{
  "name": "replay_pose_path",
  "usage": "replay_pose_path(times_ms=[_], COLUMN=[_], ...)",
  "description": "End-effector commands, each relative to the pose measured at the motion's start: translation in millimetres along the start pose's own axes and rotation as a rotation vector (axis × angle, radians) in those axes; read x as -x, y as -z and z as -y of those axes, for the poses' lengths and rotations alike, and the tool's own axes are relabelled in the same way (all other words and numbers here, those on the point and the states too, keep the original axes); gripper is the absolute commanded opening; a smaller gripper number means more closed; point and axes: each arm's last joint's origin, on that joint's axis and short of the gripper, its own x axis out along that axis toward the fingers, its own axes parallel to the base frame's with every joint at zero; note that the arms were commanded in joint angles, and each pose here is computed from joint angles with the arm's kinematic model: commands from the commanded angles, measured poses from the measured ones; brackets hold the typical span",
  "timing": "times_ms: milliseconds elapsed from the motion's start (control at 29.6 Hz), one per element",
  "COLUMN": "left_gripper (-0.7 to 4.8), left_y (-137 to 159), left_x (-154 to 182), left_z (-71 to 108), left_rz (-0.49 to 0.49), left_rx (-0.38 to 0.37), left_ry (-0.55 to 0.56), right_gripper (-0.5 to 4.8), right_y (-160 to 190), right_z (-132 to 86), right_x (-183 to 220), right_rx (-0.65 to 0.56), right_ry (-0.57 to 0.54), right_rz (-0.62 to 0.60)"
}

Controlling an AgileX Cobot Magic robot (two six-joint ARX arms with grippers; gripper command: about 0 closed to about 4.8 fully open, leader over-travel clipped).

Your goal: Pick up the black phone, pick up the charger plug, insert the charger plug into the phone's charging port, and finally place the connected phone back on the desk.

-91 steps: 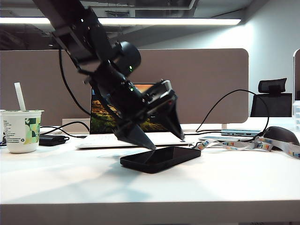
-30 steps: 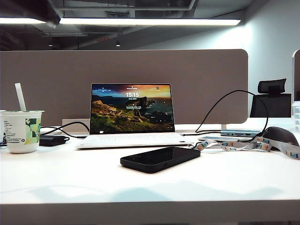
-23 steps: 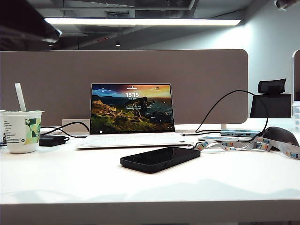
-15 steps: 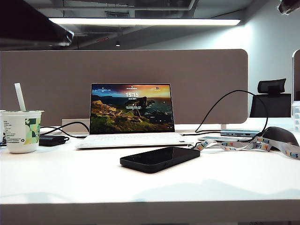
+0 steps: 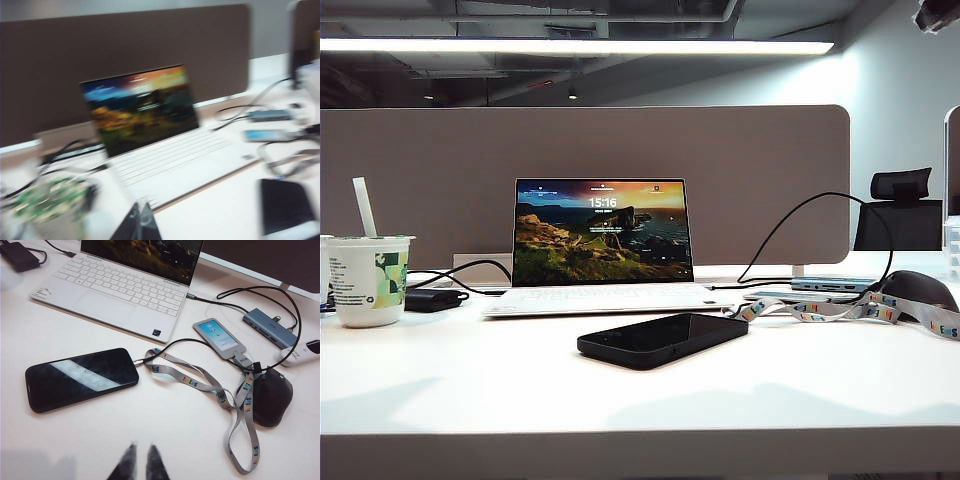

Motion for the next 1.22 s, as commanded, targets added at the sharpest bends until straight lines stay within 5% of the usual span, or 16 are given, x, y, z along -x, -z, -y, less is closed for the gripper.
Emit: replay_pose_path(times_ms=[34,507,709,1216], left_gripper=[-0.06,-0.06,-0.06,-0.05], left_y=[11.8,49.7,38.8,43.4], left_x=[6.8,15.0,14.0,13.0], left_z=[-10.6,-26.3,-26.0,-22.4], left_rz=[-0.038,-0.126,-0.014,-0.061], left_rx=[-0.005,0.029,0.01,0.022], left_ry=[-0.114,-0.322,-0.326,-0.289], right_gripper=[0.36,0.36,0.36,0.36], right_y=[-2.0,-2.0,-2.0,-2.1], right_z=[0.1,0.1,0.1,0.1], right_x=[0.8,0.8,0.8,0.8], right_rx=[-0.006,-0.006,-0.006,-0.006], right_ry=[-0.001,-0.001,-0.001,-0.001], right_rz=[0.015,0.015,0.014,0.015])
